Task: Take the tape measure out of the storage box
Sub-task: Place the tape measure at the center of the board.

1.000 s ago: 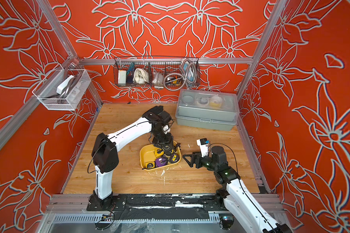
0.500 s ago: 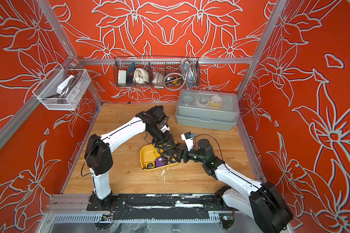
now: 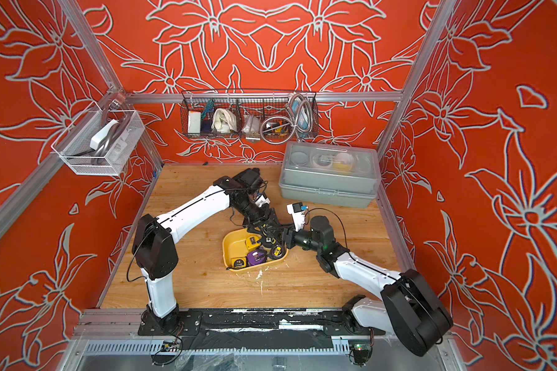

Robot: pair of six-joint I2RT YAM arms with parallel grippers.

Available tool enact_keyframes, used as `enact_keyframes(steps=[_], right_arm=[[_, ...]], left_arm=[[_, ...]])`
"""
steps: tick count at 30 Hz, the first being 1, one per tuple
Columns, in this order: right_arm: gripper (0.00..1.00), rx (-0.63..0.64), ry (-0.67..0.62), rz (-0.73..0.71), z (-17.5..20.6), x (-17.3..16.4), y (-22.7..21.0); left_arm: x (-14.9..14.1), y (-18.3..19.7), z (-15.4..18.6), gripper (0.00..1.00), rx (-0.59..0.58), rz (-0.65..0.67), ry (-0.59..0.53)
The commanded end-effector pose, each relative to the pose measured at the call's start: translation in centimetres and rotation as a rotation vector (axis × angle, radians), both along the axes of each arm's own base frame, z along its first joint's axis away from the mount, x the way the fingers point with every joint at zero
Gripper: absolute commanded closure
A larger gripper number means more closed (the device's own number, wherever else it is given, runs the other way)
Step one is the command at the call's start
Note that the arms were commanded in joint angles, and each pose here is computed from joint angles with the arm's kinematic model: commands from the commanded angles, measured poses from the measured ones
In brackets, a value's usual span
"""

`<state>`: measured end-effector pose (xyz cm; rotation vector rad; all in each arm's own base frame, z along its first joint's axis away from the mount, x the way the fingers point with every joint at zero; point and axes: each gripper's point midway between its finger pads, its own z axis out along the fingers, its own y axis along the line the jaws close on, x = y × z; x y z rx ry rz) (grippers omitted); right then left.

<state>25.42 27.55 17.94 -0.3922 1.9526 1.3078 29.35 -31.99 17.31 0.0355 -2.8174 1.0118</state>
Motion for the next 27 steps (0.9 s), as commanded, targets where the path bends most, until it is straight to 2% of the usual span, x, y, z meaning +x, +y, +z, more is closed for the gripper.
enact_keyframes(steps=[1, 5, 7, 8, 10, 12, 15, 18, 20, 23, 27], right_arm=[[0.64, 0.068, -0.072, -0.012, 3.2, 1.1, 1.1], [0.80, 0.047, -0.063, -0.011, 2.7, 1.2, 1.3], [0.88, 0.044, -0.065, -0.008, 2.7, 1.2, 1.4], [0.89, 0.041, -0.064, -0.003, 2.6, 1.1, 1.4], [0.92, 0.020, -0.052, -0.002, 2.3, 1.1, 1.4], [0.93, -0.014, -0.036, -0.015, 1.5, 1.0, 1.0], [0.94, -0.062, 0.013, -0.046, 0.4, 1.1, -0.5], [0.94, -0.052, 0.086, -0.137, -0.2, 2.2, -4.0], [0.94, -0.041, 0.119, -0.238, -0.3, 3.2, -7.4], [0.94, -0.079, 0.163, -0.385, -0.6, 4.3, -12.6], [0.94, -0.088, 0.296, -0.500, -3.3, 5.3, -17.7]], left_arm=[[-0.5, -0.7, 1.9, 0.69, -0.065, -0.011, -0.020], [-0.8, -0.7, 1.7, 0.67, -0.070, -0.012, -0.011], [-0.8, -0.7, 1.8, 0.61, -0.074, -0.018, -0.017], [-0.7, -0.6, 1.8, 0.55, -0.072, -0.021, -0.022], [-0.3, -0.4, 2.2, 0.31, -0.065, -0.027, -0.065], [0.6, 0.4, 3.1, 0.13, -0.026, -0.018, -0.139], [2.5, 2.6, 5.3, 0.01, 0.053, 0.008, -0.287], [3.5, 5.1, 6.4, 0.00, 0.175, 0.003, -0.395], [3.5, 6.7, 5.9, 0.00, 0.270, -0.019, -0.408], [2.5, 8.2, 2.9, 0.00, 0.371, -0.066, -0.348], [1.1, 9.2, -2.6, 0.00, 0.440, -0.101, -0.231]])
